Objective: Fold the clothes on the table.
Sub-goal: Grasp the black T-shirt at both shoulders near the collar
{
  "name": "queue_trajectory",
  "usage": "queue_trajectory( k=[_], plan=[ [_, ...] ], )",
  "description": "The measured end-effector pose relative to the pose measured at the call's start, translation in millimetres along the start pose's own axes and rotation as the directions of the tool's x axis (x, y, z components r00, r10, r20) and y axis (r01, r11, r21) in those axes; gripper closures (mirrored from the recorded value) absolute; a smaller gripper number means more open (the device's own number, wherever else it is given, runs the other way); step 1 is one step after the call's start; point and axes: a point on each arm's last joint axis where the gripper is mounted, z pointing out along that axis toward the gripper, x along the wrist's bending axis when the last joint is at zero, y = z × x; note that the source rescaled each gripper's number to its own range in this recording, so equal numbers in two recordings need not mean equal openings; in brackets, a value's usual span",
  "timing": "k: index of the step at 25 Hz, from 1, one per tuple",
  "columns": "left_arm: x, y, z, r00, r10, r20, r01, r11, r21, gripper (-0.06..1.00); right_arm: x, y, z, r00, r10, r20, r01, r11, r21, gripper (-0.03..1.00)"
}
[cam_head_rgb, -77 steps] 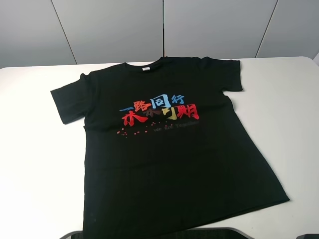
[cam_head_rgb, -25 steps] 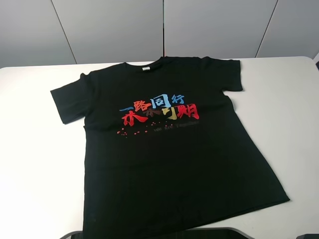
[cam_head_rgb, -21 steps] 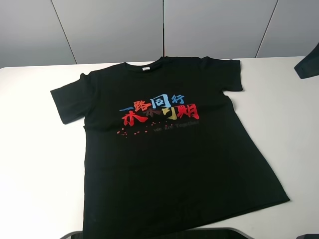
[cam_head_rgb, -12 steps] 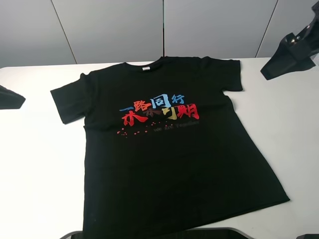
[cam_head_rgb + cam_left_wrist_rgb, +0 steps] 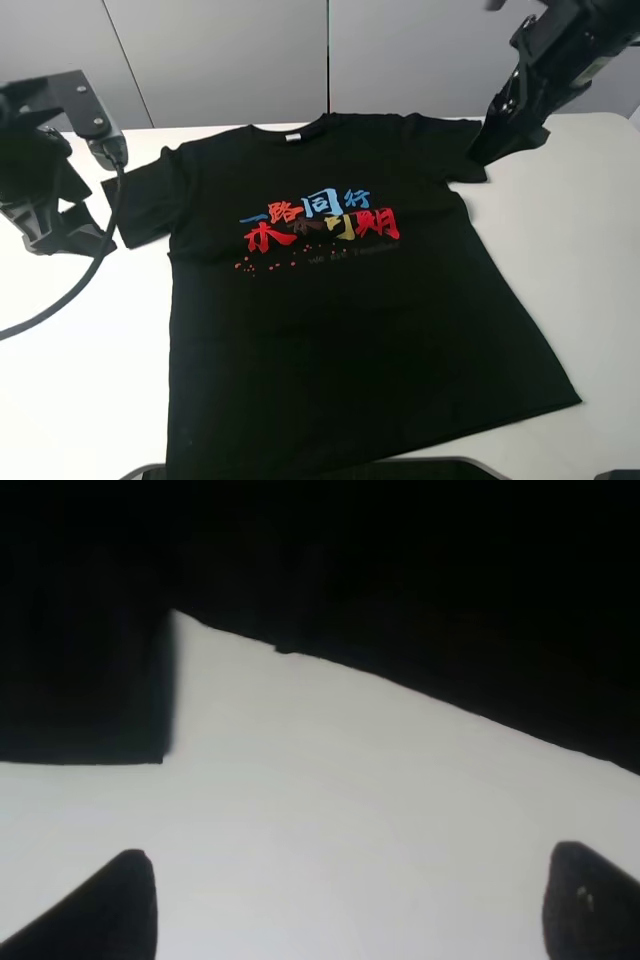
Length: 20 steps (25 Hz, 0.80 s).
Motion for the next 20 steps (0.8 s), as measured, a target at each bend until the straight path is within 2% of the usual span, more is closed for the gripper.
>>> queue_trajectory(
  k=[2, 4, 10, 15, 20],
  plan=[
    [1, 7, 9, 0.999, 0.054, 0.007, -0.054, 0.998, 0.023, -0.05, -1, 3, 13, 0.996, -0.086, 0.014, 0.085, 0.995, 0.055, -0.03],
    [2, 12, 18, 0.996, 0.093, 0.015, -0.094, 0.994, 0.05, -0.05, -5, 2, 28, 0.993, -0.12, 0.009, 0.118, 0.988, 0.096, -0.03],
    [13, 24, 33, 0.98, 0.2, 0.005, -0.2, 0.975, 0.099, -0.05, -13, -5, 73, 0.98, -0.185, -0.068, 0.194, 0.963, 0.185, -0.03],
    [20, 28, 41, 0.962, 0.273, -0.014, -0.27, 0.957, 0.102, -0.05, -16, -11, 99, 0.959, -0.261, -0.108, 0.279, 0.934, 0.223, -0.03],
    [22, 26, 62, 0.95, 0.313, 0.016, -0.312, 0.939, 0.145, -0.05, -21, -10, 106, 0.941, -0.327, -0.082, 0.337, 0.916, 0.218, -0.03]
  ],
)
